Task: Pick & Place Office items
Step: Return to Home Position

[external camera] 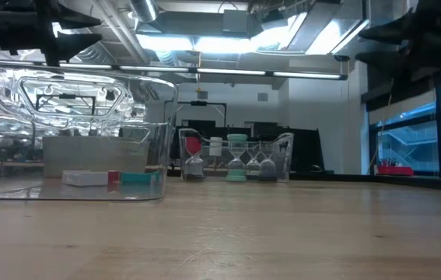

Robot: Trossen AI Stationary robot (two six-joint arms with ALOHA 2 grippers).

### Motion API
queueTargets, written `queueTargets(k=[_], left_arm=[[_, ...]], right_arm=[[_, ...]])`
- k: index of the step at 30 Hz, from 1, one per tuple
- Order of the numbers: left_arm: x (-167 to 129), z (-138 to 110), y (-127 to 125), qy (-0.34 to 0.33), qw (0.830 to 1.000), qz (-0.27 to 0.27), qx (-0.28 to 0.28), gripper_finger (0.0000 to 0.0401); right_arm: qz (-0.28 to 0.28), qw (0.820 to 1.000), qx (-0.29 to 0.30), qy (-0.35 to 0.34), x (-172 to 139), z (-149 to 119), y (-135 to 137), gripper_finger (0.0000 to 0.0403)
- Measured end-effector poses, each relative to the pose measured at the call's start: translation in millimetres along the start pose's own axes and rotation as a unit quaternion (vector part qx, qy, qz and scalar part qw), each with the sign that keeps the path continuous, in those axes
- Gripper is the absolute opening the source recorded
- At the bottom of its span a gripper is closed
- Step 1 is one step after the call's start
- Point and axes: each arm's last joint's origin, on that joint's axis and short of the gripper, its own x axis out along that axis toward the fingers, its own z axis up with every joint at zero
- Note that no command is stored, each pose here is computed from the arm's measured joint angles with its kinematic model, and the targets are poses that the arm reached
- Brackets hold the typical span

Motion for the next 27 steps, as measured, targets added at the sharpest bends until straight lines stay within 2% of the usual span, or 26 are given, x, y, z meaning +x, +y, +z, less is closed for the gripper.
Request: queueTargets(k=[5, 14, 27], left_arm=[[1.3, 10.0, 9.3, -0.053, 0.998, 0.042, 0.005, 0.0141], [3.8, 22.9, 27.6, -0.134, 0.98, 0.141, 0.045, 0.0141], [2.2, 38.3, 51.4, -0.222, 0.929, 0.274, 0.113, 0.0141]], right_arm=[[-0.018, 0.998, 0.01, -0.057, -3.9, 12.0, -5.3, 0.0256], [-0.075, 0.994, -0.015, -0.077, -1.6, 14.6, -16.2, 0.0256], [-0.188, 0.971, -0.057, -0.133, -1.8, 24.8, -37.5, 0.0256]])
